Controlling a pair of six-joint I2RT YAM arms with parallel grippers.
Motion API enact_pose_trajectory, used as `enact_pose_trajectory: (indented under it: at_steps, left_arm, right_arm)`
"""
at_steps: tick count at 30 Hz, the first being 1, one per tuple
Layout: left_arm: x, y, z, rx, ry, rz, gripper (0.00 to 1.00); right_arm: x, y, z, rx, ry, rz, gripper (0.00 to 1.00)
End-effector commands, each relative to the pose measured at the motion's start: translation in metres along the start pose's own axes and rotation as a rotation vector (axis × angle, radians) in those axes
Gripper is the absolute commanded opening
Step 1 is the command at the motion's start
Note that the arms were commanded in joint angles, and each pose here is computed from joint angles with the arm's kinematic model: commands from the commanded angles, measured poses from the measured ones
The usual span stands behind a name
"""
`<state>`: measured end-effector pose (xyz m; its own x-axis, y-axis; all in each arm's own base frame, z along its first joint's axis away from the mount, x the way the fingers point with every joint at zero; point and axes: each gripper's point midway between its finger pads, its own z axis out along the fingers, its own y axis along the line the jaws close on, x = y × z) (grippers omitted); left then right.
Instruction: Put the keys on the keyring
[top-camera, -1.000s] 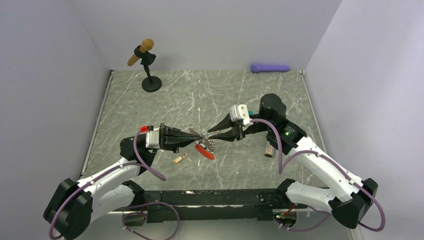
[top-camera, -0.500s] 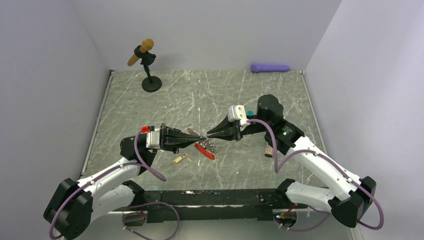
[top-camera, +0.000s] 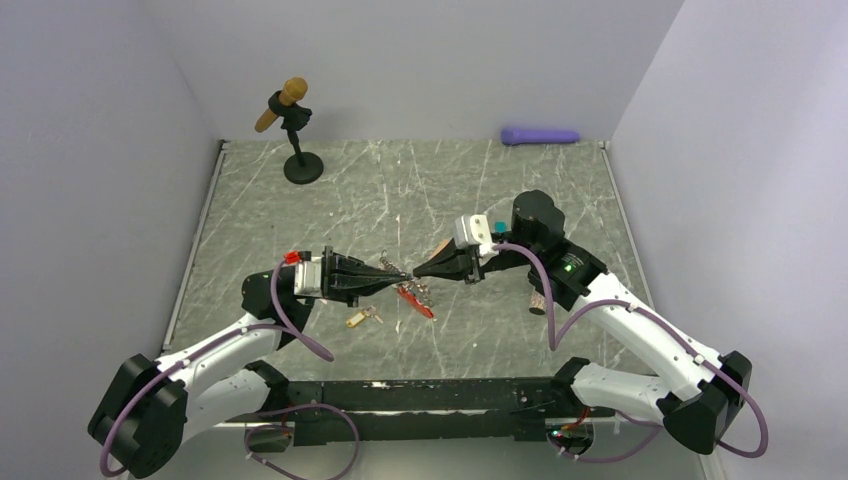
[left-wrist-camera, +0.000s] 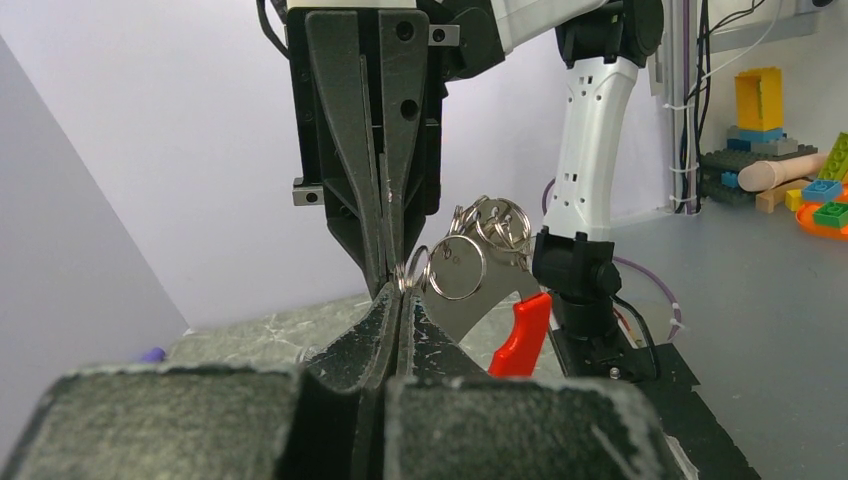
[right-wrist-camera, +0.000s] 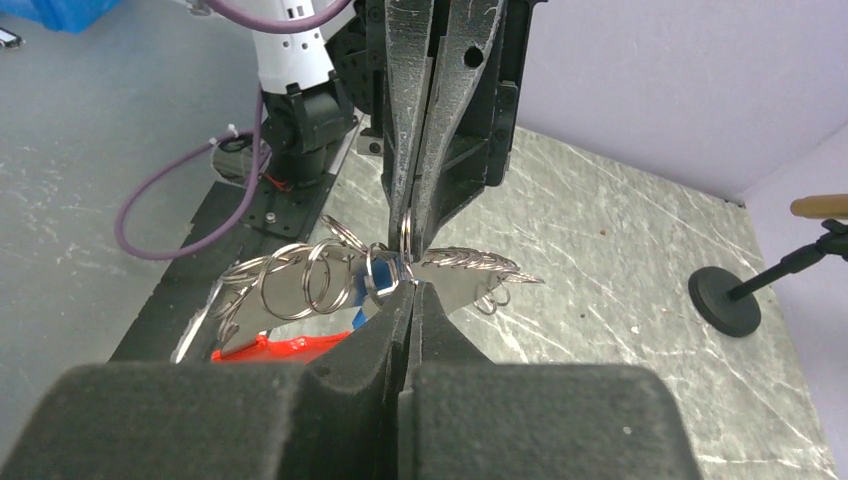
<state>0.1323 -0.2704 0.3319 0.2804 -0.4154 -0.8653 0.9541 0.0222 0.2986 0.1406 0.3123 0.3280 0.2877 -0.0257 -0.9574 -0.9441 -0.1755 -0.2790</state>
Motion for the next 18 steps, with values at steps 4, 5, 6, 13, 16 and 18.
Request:
enact_pose_trajectory:
  at_steps: [4, 5, 6, 13, 16, 18]
  left_arm:
    - [-0.014, 0.004, 0.003, 0.005, -0.023, 0.08, 0.0]
    - [-0.014, 0.004, 0.003, 0.004, -0.025, 0.085, 0.0]
    - [-0.015, 0.004, 0.003, 0.003, -0.028, 0.087, 0.0]
    - [-0.018, 0.011, 0.004, -0.029, -0.05, 0.098, 0.0]
    - [-0.016, 0.016, 0.003, -0.065, -0.055, 0.092, 0.0]
    - [-0.014, 0.018, 0.001, -0.089, -0.06, 0.083, 0.0]
  right_arm:
    - [0.003, 0.006, 0.002, -0.024, 0.015, -0.07, 0.0]
    - [0.008, 0.005, 0.002, -0.016, 0.032, -0.075, 0.0]
    - [0.012, 0.005, 0.003, -0.01, 0.047, -0.083, 0.0]
    - [0.027, -0.001, 0.01, 0.039, 0.099, -0.14, 0.0]
    - [0.027, -0.009, 0.012, 0.089, 0.113, -0.176, 0.0]
    - [0.025, -0.014, 0.012, 0.125, 0.114, -0.194, 0.0]
